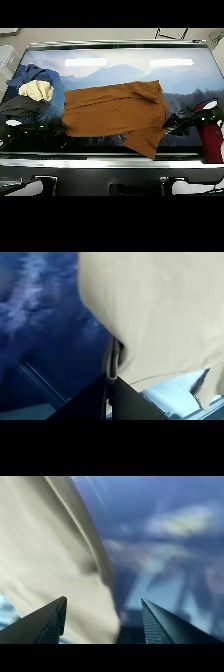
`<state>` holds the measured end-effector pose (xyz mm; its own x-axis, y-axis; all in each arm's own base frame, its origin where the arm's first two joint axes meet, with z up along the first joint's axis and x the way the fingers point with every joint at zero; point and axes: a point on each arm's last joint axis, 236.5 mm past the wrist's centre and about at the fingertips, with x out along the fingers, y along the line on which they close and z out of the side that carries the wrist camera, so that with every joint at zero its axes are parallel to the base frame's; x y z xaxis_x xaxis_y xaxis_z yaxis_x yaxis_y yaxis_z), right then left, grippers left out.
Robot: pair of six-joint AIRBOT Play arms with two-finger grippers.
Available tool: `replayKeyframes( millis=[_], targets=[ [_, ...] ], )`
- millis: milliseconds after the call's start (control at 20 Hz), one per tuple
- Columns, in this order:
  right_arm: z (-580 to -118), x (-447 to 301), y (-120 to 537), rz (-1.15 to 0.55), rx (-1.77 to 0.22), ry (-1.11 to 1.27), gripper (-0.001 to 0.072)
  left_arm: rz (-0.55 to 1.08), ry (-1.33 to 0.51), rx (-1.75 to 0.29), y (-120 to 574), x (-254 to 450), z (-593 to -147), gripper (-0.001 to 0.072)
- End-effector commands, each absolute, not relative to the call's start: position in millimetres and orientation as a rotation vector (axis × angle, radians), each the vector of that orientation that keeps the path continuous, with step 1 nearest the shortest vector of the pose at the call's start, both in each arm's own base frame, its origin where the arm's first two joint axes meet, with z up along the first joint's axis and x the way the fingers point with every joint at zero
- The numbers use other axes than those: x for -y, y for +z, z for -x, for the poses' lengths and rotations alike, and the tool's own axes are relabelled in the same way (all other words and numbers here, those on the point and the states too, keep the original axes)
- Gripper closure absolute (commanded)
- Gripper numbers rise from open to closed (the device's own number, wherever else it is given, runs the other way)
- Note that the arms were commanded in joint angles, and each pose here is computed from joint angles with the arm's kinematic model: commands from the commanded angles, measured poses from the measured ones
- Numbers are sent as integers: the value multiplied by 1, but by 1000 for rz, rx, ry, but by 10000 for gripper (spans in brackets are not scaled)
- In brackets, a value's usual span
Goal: Fold the clothes and pants, and hang the long-sleeved shirts on hangers.
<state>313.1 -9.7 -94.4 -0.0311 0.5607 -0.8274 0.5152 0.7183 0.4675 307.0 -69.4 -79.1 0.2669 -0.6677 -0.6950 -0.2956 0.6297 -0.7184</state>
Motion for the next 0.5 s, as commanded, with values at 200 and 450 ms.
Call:
replayKeyframes(
  millis=[200,450],
  targets=[
    [-353,-21,-101,-841,-1533,82,674,898,-346,-1289,-56,74,-307,688],
    [-415,-3,30,-557,-1292,234,674,699,-388,-953,68,47,-370,690]
  ],
)
